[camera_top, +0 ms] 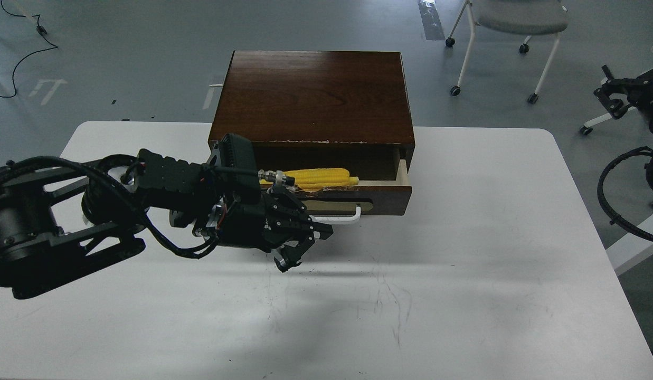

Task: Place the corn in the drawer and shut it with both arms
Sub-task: 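Bring the left gripper to the drawer front beside the white handle, then push the drawer front away from the robot with the left gripper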

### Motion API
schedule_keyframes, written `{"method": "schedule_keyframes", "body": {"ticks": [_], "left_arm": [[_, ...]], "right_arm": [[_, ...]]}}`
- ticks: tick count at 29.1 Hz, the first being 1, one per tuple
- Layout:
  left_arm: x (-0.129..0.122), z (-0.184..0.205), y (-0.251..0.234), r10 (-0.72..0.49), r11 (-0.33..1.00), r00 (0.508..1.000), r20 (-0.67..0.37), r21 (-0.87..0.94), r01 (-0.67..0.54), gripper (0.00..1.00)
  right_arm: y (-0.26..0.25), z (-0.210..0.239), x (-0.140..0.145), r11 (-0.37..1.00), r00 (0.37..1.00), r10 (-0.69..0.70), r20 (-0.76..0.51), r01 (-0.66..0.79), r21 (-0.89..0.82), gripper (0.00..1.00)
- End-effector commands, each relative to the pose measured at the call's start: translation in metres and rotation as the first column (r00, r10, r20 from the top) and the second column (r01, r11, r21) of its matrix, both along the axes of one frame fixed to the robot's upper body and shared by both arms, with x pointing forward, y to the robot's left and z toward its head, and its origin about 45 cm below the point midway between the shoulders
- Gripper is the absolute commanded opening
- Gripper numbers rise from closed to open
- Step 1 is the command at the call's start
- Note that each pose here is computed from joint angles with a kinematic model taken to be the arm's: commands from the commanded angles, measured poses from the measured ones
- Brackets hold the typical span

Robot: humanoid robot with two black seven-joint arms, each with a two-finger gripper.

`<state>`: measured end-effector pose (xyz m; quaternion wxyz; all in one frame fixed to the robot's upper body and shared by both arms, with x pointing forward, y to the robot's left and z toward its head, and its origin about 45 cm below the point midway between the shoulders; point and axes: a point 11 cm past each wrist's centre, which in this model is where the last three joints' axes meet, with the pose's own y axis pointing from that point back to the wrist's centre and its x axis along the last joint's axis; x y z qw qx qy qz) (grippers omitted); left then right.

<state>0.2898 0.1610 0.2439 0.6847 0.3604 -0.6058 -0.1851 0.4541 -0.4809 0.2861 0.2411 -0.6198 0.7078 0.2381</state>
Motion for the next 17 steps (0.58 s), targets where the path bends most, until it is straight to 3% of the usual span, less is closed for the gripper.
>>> {"method": "schedule_keyframes", "body": {"ticks": [1, 17], "left_arm": [[0.003, 0.0, 0.002, 0.005, 1.0, 1.0, 0.006, 0.009, -0.005, 0.0], [0.031, 0.003, 0.017, 0.083, 0.996, 0.996, 0.044, 0.038, -0.085, 0.0]], "right_arm": [[0.0, 0.0, 0.0, 1.0, 1.0, 0.0, -0.001, 0.0, -0.001, 1.0], [-0.016, -0.001, -0.005, 1.0, 1.0, -0.016, 0.01, 0.016, -0.022, 1.0]]}}
